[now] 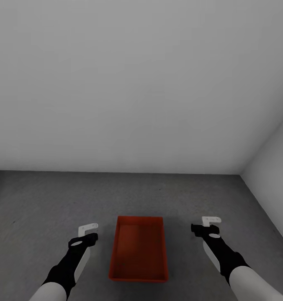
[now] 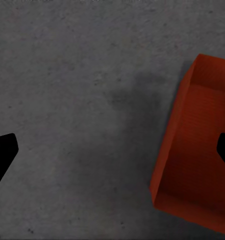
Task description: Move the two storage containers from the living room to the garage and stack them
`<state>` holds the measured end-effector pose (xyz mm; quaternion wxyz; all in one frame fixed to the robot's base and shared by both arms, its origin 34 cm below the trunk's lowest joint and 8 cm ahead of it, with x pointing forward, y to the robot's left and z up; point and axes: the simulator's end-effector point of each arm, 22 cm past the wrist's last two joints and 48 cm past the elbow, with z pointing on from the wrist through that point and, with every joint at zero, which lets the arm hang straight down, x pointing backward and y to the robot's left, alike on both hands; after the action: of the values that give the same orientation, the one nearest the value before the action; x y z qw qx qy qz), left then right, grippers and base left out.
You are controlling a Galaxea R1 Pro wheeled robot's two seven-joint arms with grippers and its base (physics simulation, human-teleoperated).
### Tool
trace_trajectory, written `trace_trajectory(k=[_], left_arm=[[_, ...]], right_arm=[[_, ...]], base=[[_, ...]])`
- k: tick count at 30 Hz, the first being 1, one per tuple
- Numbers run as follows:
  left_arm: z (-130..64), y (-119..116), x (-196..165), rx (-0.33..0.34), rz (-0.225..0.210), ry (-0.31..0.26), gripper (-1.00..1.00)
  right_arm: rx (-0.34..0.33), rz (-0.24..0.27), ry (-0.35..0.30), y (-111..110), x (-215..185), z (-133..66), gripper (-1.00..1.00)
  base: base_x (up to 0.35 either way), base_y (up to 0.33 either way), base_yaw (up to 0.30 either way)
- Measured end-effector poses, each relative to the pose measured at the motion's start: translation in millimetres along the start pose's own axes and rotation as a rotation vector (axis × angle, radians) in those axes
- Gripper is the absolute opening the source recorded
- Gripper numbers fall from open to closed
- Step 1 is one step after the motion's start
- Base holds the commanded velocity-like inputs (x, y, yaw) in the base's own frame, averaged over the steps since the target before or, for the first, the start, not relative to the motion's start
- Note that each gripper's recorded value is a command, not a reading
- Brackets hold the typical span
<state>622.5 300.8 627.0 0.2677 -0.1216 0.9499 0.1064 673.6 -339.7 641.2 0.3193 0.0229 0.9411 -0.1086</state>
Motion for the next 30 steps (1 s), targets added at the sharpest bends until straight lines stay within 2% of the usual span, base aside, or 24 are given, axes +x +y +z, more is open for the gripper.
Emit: trace_trajectory(k=[30], left_arm=[[-32.9, 4.7, -11.0, 0.002, 0.002, 0.006, 1.00]], right_arm=[[0.002, -0.008, 0.026, -6.8, -3.6, -30.6, 1.00]], base=[[0.000, 0.000, 0.000]])
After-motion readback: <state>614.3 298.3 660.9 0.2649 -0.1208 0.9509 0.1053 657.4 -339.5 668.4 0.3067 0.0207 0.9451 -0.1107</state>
